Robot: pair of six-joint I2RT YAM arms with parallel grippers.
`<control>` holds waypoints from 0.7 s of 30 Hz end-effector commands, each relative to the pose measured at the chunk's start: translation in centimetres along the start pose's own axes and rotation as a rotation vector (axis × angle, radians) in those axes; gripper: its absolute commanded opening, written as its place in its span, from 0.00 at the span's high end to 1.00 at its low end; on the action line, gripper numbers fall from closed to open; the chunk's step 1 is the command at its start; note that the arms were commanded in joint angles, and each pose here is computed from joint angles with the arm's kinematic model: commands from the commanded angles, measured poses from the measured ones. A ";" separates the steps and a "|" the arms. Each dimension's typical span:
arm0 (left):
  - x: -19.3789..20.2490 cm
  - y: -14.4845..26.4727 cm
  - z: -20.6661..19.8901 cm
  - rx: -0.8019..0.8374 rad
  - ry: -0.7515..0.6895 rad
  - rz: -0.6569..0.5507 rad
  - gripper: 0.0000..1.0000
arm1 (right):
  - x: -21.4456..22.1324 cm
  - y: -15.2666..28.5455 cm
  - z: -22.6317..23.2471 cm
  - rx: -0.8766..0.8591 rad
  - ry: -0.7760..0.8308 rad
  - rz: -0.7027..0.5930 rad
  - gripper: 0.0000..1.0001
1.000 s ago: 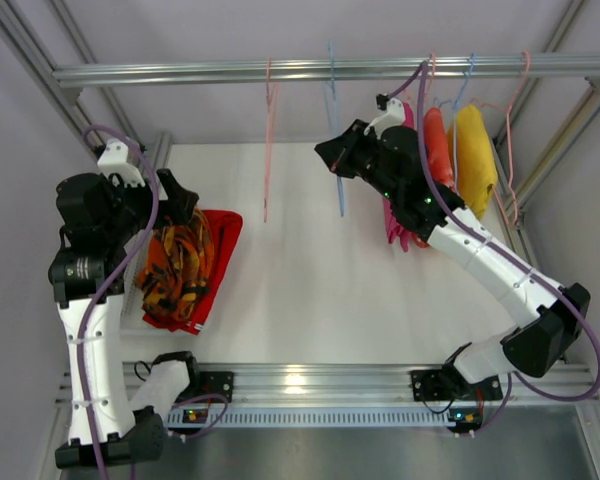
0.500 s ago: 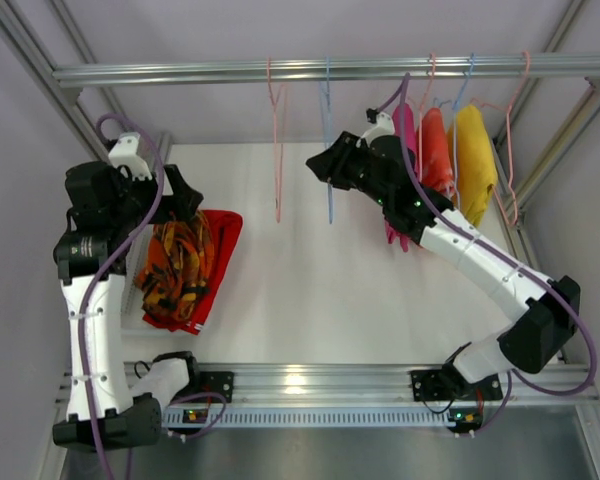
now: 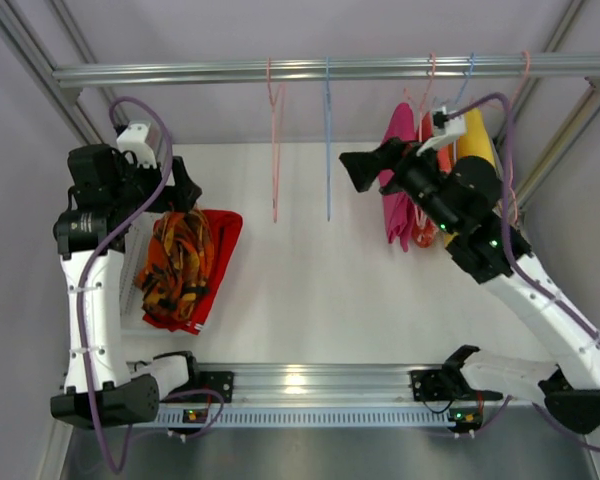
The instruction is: Remove the trousers from the hanger
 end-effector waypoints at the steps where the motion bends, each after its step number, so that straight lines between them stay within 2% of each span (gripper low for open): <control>1: -1.7 0.4 -0.4 0.020 -0.073 -0.039 0.01 | -4.5 4.4 -0.8 0.032 0.188 -0.138 0.01; 5: -2.1 -1.2 -1.3 -0.012 -0.153 -0.047 0.01 | -5.3 8.1 -3.1 0.123 0.295 -0.160 0.00; 6: -2.7 -1.3 -1.2 -0.078 -0.173 -0.067 0.01 | -5.7 9.6 -4.4 0.175 0.300 -0.174 0.00; 10: -2.6 -3.1 -4.0 -0.096 -0.229 -0.071 0.01 | -5.8 13.1 -6.5 0.260 0.338 -0.214 0.01; 15: -3.4 -2.9 -4.8 -0.110 -0.201 -0.129 0.01 | -5.6 16.8 -8.4 0.365 0.375 -0.254 0.00; 21: -3.3 -1.1 -4.2 -0.144 -0.196 -0.193 0.01 | -4.7 18.3 -9.2 0.408 0.417 -0.253 0.01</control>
Point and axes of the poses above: each gripper's point midway between its finger pads, its own y axis back along the fingers, its own z axis along the line the jaws close on, x = y × z, the point moved 3 cm from there along y, back along the fingers, and after that the axes turned 12 degrees about y, right-handed, at the moved point
